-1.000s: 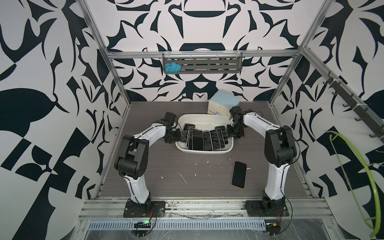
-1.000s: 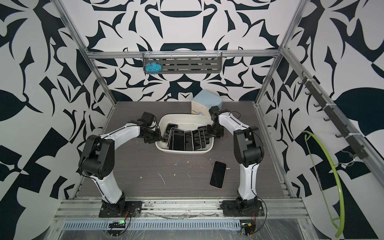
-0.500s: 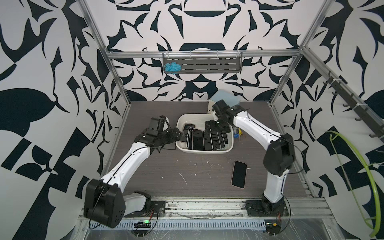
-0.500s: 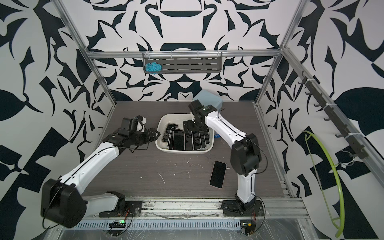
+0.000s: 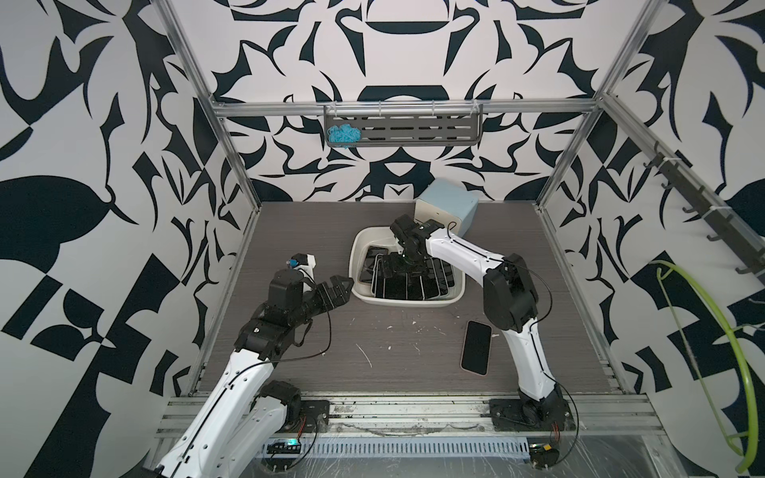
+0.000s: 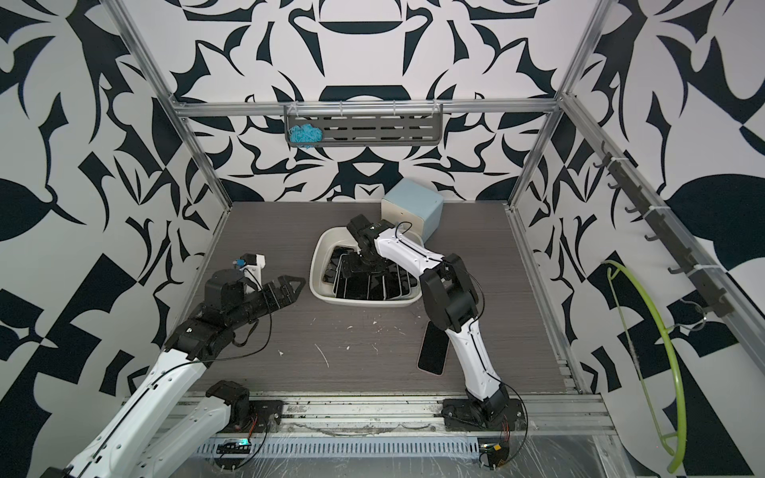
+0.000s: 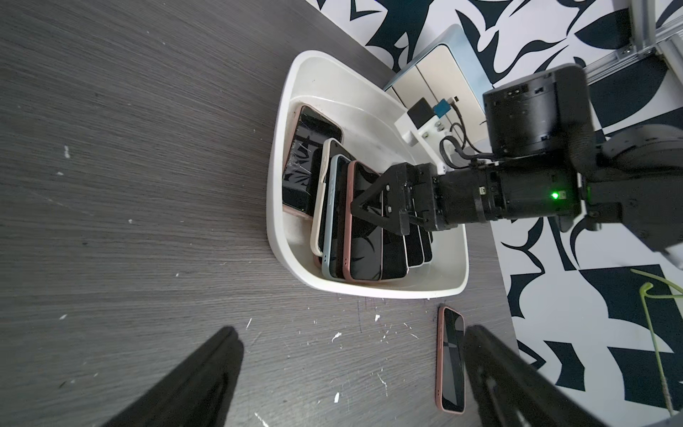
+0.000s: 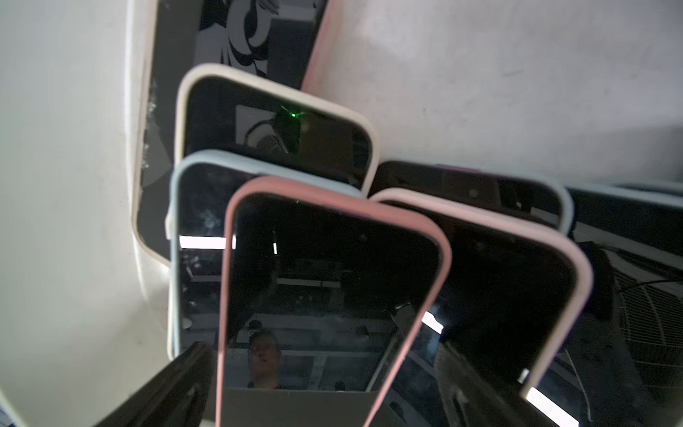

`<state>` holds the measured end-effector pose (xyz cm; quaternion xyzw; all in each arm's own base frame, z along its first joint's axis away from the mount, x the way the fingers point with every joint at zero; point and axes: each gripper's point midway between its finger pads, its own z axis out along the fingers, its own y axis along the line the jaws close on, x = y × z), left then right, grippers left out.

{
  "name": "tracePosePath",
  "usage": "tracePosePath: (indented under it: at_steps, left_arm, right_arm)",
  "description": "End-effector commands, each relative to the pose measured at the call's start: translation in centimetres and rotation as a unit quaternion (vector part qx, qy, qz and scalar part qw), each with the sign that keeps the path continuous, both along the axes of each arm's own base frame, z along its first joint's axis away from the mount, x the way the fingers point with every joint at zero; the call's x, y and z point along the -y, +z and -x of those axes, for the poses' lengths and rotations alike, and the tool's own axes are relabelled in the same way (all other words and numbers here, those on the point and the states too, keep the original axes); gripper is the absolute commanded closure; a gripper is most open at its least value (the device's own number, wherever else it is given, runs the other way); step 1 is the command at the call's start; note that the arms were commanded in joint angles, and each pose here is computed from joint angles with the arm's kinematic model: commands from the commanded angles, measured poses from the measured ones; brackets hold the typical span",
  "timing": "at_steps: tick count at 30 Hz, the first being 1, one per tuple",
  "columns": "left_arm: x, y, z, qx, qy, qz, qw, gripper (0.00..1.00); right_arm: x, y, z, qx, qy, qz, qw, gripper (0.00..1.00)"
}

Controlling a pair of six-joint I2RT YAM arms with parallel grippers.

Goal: Take the phone out of the storage box
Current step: Pick up the phone from the storage box.

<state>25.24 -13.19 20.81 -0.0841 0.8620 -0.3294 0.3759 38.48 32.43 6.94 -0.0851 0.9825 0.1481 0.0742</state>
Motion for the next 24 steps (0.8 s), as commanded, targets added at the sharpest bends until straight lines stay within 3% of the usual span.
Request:
tracePosePath:
  at_steps: [1, 11, 16, 24]
  left_arm:
    - [-0.5, -0.4, 0.6, 0.0, 0.002, -0.017, 1.0, 0.0]
    - [-0.2, -0.6, 0.6, 0.004, -0.017, -0.031, 0.999, 0.0]
    - [0.1, -0.9, 0.6, -0.006, -0.027, -0.033, 0.999, 0.0]
    - [-2.0, -0.4, 0.7, 0.009, 0.032, -0.044, 0.998, 0.0]
  right_arm:
    - [0.3, -0.8, 0.1, -0.015, -0.011, 0.008, 1.0, 0.01]
    - [-0.1, -2.9, 1.3, -0.022, -0.004, 0.067, 0.998, 0.01]
    - [1.0, -3.8, 1.5, -0.018, -0.018, 0.107, 0.994, 0.15]
    - [1.5, -3.0, 1.4, 0.003, -0.015, 0.138, 0.99, 0.31]
